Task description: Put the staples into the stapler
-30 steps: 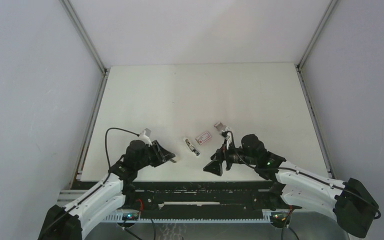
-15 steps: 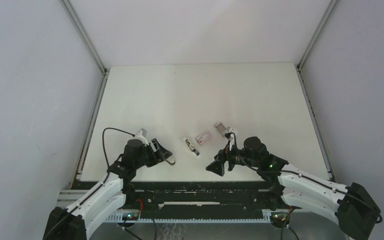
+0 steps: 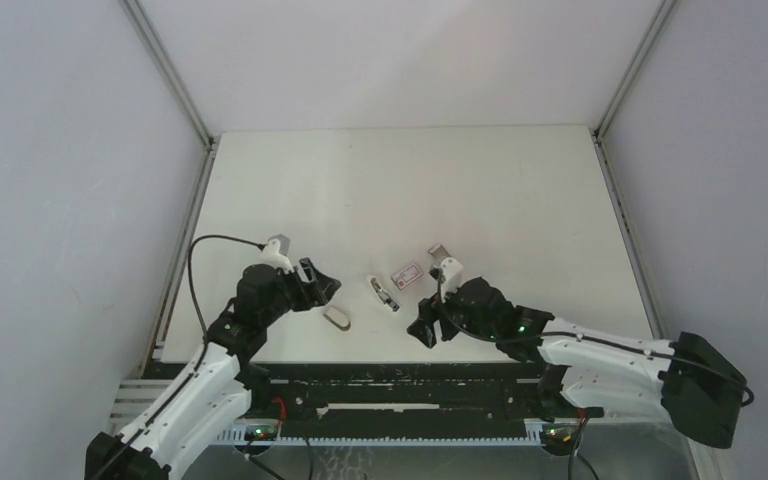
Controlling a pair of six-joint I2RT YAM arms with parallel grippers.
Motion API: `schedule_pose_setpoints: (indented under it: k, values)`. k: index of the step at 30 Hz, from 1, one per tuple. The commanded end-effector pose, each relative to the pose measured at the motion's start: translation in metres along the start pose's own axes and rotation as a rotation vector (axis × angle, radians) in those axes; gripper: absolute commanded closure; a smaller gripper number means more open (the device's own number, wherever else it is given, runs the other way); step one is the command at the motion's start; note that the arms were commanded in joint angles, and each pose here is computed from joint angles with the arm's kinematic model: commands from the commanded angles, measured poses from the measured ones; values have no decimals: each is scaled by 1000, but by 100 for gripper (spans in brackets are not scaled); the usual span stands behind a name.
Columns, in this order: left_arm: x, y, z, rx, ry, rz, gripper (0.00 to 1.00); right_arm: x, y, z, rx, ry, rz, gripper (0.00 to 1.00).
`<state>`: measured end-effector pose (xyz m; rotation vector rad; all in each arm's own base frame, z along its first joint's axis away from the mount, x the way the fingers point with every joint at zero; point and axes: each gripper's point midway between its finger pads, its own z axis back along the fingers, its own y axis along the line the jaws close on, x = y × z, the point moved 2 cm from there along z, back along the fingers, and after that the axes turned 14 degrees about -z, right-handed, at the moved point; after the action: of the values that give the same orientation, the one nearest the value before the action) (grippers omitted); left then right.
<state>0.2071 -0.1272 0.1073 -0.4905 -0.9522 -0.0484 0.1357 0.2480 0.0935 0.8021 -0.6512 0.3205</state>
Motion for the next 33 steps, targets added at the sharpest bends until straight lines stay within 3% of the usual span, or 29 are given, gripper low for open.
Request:
schedule_pose_setpoints:
  k: [1, 12, 23, 33]
  values:
    - [44, -45, -5, -200, -106, -104, 26, 28, 1, -17, -104, -96, 58, 32]
    - [63, -77, -49, -323, -82, -169, 26, 33, -4, -69, -163, -84, 116, 46]
    - [46, -88, -84, -384, 48, -166, 28, 27, -9, -100, -176, -51, 140, 60]
    - [20, -109, -90, -469, 135, -180, 29, 17, -24, -106, -237, -31, 141, 69]
